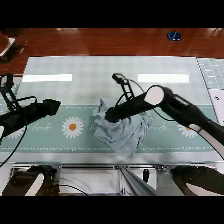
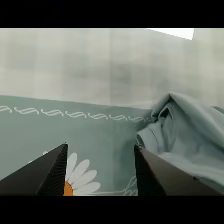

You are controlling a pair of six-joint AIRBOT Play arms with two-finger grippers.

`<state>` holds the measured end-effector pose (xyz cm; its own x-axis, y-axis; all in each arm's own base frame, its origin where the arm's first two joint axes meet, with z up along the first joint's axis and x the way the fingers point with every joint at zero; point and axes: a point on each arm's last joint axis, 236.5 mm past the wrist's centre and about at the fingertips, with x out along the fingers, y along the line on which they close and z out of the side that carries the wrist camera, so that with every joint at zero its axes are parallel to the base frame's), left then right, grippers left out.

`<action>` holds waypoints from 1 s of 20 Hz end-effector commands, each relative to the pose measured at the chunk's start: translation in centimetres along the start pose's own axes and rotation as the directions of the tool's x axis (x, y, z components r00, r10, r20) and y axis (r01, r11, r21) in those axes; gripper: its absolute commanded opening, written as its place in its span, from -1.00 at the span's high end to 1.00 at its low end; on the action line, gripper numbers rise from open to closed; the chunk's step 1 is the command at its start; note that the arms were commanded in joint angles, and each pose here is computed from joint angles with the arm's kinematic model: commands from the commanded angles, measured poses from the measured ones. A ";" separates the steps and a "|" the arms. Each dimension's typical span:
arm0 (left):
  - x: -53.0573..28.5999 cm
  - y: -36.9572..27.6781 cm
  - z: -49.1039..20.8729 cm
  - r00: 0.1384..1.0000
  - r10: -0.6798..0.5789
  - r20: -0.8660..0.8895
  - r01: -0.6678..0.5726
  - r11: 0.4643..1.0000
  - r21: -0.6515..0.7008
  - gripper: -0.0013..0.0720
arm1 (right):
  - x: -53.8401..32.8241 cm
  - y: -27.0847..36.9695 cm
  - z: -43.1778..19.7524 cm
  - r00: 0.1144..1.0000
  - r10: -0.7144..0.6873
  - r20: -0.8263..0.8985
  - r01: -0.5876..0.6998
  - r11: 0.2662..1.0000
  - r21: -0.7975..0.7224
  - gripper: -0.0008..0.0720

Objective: Fold the shirts.

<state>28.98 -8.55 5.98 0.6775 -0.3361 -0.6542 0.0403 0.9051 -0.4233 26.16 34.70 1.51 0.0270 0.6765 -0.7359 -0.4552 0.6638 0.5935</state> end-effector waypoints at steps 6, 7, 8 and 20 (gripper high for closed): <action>1.7 -0.4 -4.6 0.972 -0.080 -0.221 0.043 0.985 -0.167 -0.42 | -18.1 -15.6 0.5 0.909 -0.400 0.119 0.354 0.890 0.288 -0.14; 2.2 -1.1 -5.8 0.949 -0.133 -0.285 0.077 0.977 -0.200 -0.42 | -22.3 -19.0 -1.6 0.847 -0.517 0.127 0.438 0.812 0.386 -0.14; 2.9 -2.4 -7.7 0.904 -0.213 -0.370 0.133 0.964 -0.230 -0.42 | -24.9 -21.3 -4.0 0.802 -0.585 0.122 0.472 0.744 0.473 -0.14; 12.0 -12.0 -11.0 0.651 -0.602 -0.463 0.411 0.792 -0.452 -0.30 | -15.4 -22.9 -19.0 0.920 -0.391 0.024 0.239 0.609 0.756 -0.13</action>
<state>27.08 -24.45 -3.95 0.0698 -0.8500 -0.5221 -0.0365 0.5209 -0.8528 20.90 1.11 -5.30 0.2509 0.2973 -0.9212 0.3769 0.8466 0.3759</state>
